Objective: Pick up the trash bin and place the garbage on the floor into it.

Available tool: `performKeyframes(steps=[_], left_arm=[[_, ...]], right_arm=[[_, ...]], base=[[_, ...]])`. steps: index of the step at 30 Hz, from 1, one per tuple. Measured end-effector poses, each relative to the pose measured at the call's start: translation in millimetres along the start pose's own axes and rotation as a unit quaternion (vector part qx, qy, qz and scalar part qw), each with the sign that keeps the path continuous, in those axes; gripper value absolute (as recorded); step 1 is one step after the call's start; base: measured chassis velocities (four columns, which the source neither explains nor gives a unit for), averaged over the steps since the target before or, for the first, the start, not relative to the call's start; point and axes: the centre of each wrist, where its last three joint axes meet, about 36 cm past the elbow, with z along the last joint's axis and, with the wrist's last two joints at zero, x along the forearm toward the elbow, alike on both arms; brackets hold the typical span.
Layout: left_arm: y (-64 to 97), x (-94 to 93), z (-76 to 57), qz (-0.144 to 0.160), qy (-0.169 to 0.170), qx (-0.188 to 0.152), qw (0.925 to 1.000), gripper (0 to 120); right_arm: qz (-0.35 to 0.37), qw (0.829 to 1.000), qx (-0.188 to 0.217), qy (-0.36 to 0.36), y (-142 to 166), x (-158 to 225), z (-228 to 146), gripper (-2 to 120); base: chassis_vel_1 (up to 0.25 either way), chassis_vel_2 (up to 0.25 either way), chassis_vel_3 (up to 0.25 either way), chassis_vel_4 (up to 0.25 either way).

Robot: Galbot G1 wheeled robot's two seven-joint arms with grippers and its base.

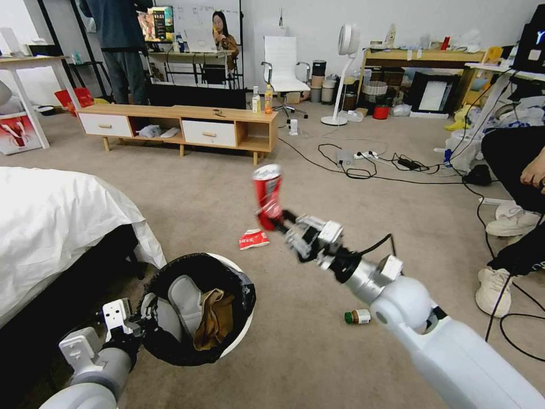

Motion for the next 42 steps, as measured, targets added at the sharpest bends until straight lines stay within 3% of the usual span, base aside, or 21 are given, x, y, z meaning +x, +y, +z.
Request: performKeyframes(steps=[12, 21, 38, 42], left_arm=[[-1.4, 3.7, 3.1, 0.003, 0.006, -0.003, 1.0, 6], [-4.7, 6.6, 0.7, 0.007, 0.001, -0.001, 1.0, 6], [-7.1, 12.5, -2.2, 0.012, -0.005, -0.002, 0.9999, 6], [-8.6, 13.5, -2.3, 0.014, -0.006, -0.001, 0.9999, 6]], right_arm=[[-0.094, 0.993, -0.062, 0.028, 52, -38, 37, 17], [-0.083, 0.989, -0.099, 0.077, 75, -37, 55, 17], [-0.047, 0.985, -0.119, 0.117, 89, -32, 74, 17], [-0.033, 0.984, -0.126, 0.126, 91, -32, 74, 24]], base=[[0.0, 0.0, 0.0, 0.0], [0.0, 0.0, 0.0, 0.0], [0.0, 0.0, 0.0, 0.0], [0.0, 0.0, 0.0, 0.0]])
